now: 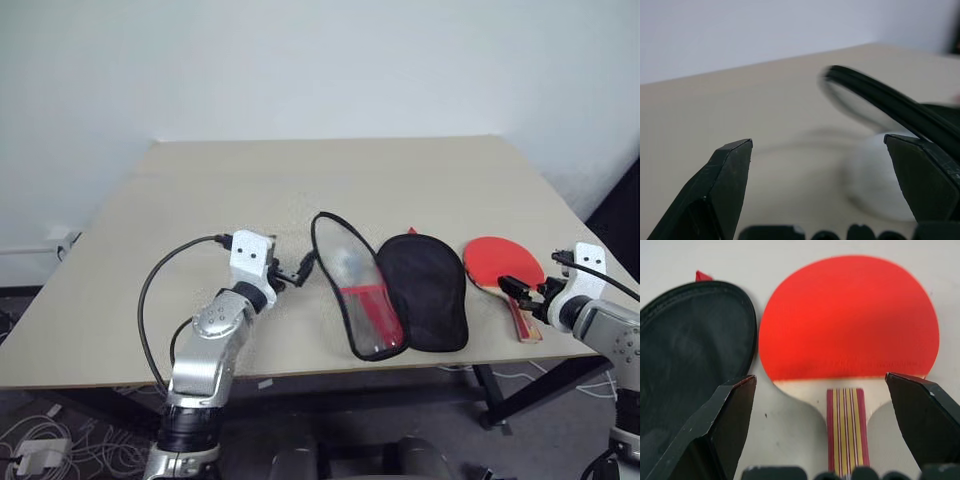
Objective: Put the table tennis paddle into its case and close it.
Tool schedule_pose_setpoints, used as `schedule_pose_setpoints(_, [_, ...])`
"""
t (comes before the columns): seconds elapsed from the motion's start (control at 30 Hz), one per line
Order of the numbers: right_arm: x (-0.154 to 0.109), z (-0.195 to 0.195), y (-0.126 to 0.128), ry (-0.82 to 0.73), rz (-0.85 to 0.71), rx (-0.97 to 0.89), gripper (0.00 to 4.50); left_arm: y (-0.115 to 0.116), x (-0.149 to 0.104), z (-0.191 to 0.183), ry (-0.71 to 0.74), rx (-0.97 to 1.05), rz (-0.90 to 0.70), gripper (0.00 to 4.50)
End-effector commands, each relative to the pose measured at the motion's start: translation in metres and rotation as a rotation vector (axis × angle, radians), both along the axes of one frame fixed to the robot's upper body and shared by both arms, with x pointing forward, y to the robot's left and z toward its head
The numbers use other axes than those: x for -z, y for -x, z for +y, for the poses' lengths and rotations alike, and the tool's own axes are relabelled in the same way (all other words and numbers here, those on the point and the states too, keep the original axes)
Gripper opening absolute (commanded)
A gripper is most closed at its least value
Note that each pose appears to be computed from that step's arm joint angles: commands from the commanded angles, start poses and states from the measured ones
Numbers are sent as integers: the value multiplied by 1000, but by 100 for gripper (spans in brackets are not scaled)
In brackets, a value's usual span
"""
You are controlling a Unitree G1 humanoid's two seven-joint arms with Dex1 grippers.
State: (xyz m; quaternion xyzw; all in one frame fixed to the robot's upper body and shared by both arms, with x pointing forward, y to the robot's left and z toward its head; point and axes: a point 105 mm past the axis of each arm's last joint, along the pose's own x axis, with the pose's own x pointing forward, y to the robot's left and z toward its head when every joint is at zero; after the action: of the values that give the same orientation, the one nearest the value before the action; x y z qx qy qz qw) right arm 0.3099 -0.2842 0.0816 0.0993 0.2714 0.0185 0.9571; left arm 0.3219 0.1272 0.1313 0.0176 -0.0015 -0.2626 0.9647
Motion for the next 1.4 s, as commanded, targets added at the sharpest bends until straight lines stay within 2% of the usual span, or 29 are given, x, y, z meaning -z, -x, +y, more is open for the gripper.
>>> schedule_pose_setpoints(0.03, [-14,-3,-6,11,-43,3,446,11,-21,1,23,110,-29,450])
schedule_pose_setpoints(0.13, [-14,-4,-8,6,-41,9,446,16,-23,14,-36,195,-6,450])
schedule_pose_setpoints(0.27, [-5,-4,-8,24,0,11,446,11,-21,23,-76,213,8,450])
schedule_pose_setpoints(0.47, [5,1,-5,45,58,-38,446,14,-29,8,-62,342,11,450])
schedule_pose_setpoints(0.73, [0,-14,-1,80,58,0,446,16,-31,-8,-62,421,0,450])
schedule_pose_setpoints(0.9, [11,-17,3,95,114,19,446,13,-32,-26,-42,473,-16,450])
schedule_pose_setpoints(1.37, [28,-7,-4,154,143,19,446,13,-30,-42,-32,520,-19,450])
schedule_pose_setpoints(1.4, [29,-6,-5,156,148,21,408,14,-28,-42,-31,524,-16,450])
